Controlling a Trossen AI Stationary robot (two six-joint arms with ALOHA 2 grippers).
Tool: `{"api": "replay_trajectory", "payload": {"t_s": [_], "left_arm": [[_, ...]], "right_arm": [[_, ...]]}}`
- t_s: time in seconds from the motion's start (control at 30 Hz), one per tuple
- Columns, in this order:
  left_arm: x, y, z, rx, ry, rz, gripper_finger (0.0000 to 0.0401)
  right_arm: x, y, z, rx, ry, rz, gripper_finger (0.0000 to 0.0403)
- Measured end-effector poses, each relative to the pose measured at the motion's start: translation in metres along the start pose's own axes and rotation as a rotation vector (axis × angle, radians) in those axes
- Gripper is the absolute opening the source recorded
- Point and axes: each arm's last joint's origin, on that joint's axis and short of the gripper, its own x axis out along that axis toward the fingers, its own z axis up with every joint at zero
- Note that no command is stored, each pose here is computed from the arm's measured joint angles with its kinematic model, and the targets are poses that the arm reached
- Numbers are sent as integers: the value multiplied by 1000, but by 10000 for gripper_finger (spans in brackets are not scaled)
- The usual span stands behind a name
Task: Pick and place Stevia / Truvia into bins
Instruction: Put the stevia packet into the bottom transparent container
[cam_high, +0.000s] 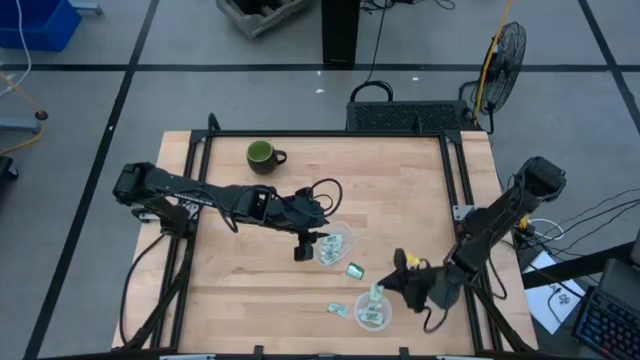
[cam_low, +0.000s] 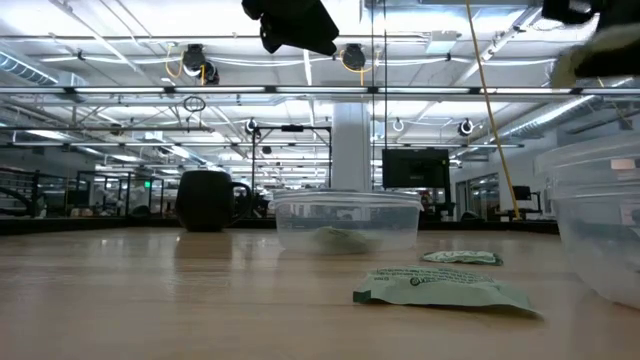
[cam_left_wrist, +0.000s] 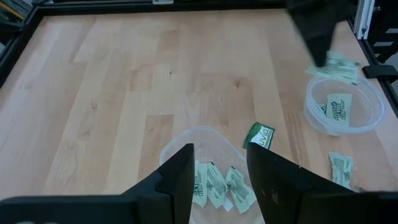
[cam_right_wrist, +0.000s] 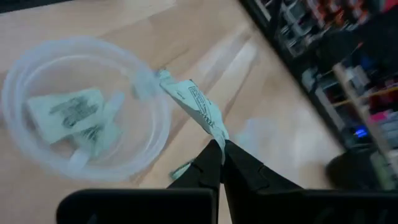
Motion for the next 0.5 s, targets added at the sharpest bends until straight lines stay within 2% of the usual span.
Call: {"api": "replay_trajectory", "payload": {"t_s": [0.13,0.23,0.37,0.5], "left_arm": [[0,0,0,0,-2,0,152],[0,0,0,-7,-1,0,152],[0,0,0,-27,-1,0,152],[0,0,0,-27,-1,0,152]], "right_arm": [[11,-2,31,-46,5,-13,3],[19,-2,48,-18,22,94,4],[22,-5,62,130,113,287,4],[23,-12,69,368,227,415,4]]}}
